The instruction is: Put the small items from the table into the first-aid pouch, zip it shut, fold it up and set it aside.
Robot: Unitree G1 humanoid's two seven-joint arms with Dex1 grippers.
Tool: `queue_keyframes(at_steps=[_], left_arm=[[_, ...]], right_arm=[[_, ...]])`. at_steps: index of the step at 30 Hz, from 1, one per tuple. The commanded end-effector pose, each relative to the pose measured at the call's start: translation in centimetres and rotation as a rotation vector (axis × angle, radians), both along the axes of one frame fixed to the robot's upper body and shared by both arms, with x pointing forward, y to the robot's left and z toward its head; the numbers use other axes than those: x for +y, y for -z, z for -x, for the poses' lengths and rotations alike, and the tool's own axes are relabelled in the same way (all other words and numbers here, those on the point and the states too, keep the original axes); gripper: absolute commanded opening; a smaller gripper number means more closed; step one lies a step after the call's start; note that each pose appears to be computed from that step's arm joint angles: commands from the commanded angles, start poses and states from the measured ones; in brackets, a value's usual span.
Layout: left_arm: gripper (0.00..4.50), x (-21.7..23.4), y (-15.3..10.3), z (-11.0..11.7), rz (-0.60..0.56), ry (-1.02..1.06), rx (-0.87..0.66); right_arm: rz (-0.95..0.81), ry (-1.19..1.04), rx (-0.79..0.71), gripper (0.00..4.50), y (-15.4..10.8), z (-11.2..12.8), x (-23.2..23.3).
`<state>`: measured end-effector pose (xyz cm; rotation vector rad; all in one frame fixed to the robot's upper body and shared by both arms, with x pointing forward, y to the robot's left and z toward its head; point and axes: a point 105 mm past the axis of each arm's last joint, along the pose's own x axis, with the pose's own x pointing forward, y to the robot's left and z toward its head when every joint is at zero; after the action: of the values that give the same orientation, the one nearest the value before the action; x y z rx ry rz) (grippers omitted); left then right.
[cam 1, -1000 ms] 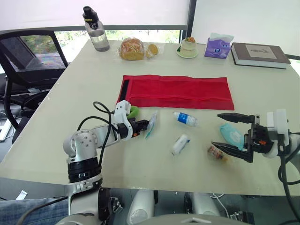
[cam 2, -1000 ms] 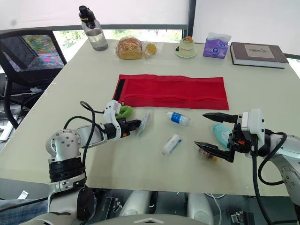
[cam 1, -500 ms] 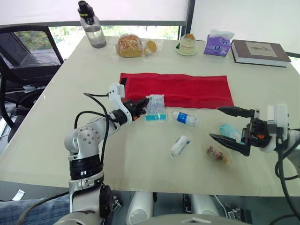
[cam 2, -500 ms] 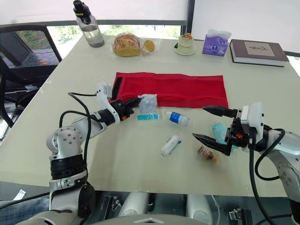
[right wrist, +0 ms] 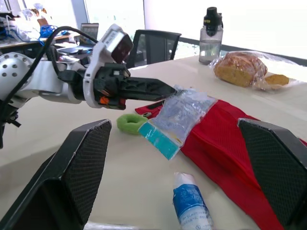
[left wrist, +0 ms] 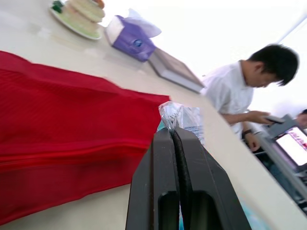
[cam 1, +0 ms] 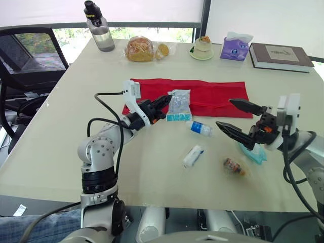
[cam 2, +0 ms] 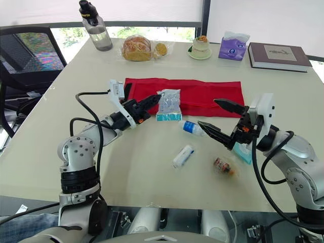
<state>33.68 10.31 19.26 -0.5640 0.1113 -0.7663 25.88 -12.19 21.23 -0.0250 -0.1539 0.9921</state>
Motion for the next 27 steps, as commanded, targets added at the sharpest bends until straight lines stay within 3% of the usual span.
queue_keyframes(at_steps=[1,15,27], left_arm=[[0.06,-0.5,-2.6,1.1,0.079,0.064,-0.085],[0.06,-2.1,-4.9,2.9,0.191,0.251,-0.144],[0.06,-3.3,-4.8,3.0,0.227,0.283,-0.142]], right_arm=[[-0.051,-0.009,0.018,4.50,-0.9,0.2,0.9],[-0.208,-0.047,0.336,4.50,-0.4,-1.1,3.7],[-0.286,0.020,0.414,4.50,-0.9,-2.2,5.3]])
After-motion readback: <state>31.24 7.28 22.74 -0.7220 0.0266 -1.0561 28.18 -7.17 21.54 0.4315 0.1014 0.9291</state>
